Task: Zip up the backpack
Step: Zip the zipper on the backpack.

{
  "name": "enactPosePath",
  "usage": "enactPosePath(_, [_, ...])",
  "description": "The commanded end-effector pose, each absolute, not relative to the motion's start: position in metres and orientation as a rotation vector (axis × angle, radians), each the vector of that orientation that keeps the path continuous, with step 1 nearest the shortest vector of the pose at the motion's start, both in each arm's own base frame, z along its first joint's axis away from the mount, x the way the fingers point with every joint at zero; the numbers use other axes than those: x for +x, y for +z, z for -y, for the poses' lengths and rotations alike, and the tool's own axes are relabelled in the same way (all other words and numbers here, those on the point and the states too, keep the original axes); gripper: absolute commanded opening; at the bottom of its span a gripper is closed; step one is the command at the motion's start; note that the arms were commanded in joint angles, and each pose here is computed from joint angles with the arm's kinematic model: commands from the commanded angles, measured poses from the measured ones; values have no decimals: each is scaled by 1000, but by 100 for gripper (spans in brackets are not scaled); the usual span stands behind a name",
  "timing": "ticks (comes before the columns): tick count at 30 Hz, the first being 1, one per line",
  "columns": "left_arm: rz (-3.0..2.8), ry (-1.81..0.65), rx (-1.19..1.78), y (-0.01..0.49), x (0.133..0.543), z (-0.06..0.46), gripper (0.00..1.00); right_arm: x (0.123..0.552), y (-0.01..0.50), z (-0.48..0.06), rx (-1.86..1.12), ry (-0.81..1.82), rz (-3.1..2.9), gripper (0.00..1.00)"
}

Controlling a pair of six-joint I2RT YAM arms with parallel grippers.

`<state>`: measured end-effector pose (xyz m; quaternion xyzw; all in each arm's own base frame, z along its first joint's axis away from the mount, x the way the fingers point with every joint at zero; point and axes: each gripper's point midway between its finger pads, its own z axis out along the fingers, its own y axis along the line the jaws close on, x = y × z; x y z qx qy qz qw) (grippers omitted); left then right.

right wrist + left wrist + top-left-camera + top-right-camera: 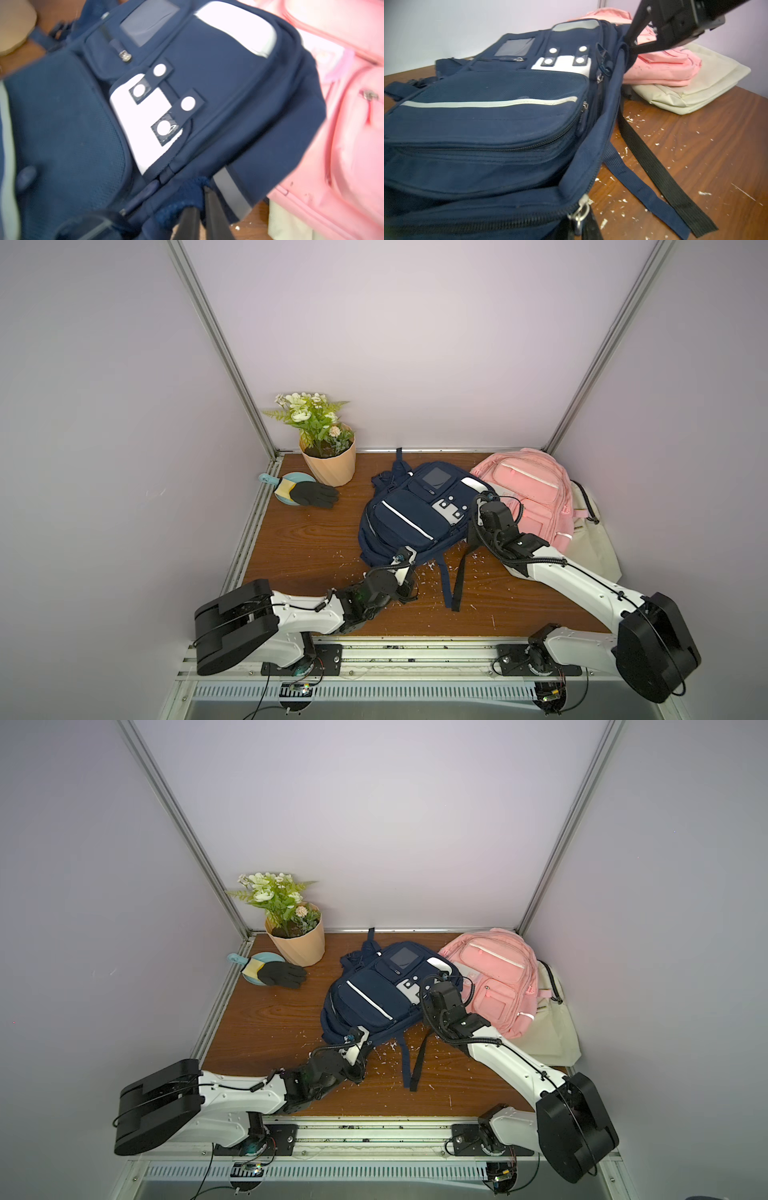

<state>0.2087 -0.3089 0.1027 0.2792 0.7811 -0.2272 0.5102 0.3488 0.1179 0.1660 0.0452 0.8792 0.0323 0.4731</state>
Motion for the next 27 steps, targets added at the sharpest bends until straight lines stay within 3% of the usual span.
enactPosePath(1, [-1833, -656, 693, 120, 204, 345, 0, 337, 186, -116, 215, 189, -2098, 36])
enactPosePath(4, [-1810, -697, 698, 123, 207, 363, 0, 310, 176, -125, 248, 289, -2126, 50])
enactPosePath(8, [-1798, -715, 754, 122, 208, 387, 0, 281, 160, -145, 273, 487, -2161, 57])
enactPosePath(12, [-1800, -712, 799, 118, 204, 398, 0, 270, 171, -174, 251, 729, -2129, 59])
enactPosePath(20, [-1819, -680, 825, 109, 193, 394, 0, 266, 179, -207, 240, 950, -2091, 62])
enactPosePath(24, [-1826, -693, 814, 105, 189, 391, 0, 264, 196, -213, 243, 966, -2048, 64])
enactPosePath(27, [-1821, -706, 809, 107, 187, 391, 0, 267, 172, -201, 334, 843, -2135, 66])
